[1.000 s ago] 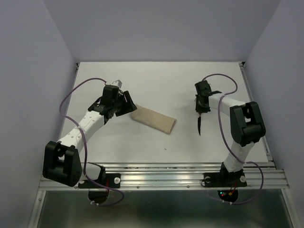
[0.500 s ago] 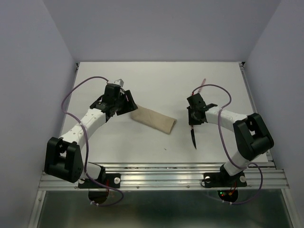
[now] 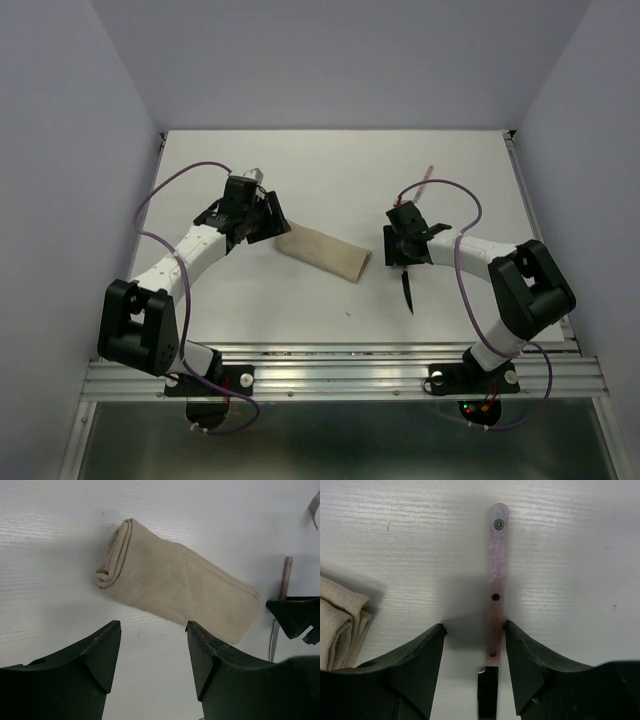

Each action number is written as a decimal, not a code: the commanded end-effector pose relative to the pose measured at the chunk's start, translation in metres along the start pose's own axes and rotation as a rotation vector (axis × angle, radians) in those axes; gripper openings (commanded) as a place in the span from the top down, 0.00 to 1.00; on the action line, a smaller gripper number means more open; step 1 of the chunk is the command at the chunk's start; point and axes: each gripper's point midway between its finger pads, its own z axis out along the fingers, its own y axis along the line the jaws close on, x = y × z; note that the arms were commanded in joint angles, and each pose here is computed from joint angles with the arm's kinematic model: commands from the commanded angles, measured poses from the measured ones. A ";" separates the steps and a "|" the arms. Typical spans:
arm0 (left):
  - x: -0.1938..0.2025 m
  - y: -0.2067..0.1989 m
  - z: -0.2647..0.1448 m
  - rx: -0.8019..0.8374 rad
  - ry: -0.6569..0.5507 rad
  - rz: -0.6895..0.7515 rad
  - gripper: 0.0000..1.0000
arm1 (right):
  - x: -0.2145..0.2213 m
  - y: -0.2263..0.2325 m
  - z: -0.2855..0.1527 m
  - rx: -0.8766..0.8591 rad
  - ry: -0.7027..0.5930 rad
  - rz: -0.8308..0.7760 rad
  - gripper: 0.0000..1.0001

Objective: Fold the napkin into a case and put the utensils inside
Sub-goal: Pick up the knife from the corner of the board, then insert the knife into the folded napkin.

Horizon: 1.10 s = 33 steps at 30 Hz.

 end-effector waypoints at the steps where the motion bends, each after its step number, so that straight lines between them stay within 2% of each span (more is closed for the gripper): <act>1: -0.018 -0.013 -0.005 0.029 -0.044 0.035 0.34 | 0.030 -0.004 0.008 0.042 0.101 -0.014 0.43; 5: -0.016 -0.011 -0.004 0.021 -0.040 0.037 0.34 | 0.026 -0.002 0.003 0.038 0.080 0.038 0.45; 9: -0.014 -0.010 -0.002 0.018 -0.032 0.033 0.34 | 0.028 0.001 0.001 0.011 0.080 0.029 0.54; 12: -0.012 -0.008 0.003 0.008 -0.019 0.013 0.35 | 0.025 -0.001 0.000 0.016 0.061 0.018 0.72; 13: -0.009 -0.008 0.007 0.008 -0.007 0.008 0.35 | 0.022 -0.001 -0.002 0.016 0.049 0.011 0.84; 16: -0.006 -0.008 0.014 0.000 0.016 0.001 0.36 | 0.008 -0.002 -0.008 0.014 0.006 -0.018 0.99; 25: -0.008 -0.001 0.040 -0.056 0.038 -0.037 0.37 | -0.056 0.021 -0.054 -0.060 -0.157 -0.151 0.99; 33: -0.023 -0.006 0.069 -0.073 0.048 -0.063 0.39 | -0.076 0.080 -0.078 -0.085 -0.138 -0.555 0.99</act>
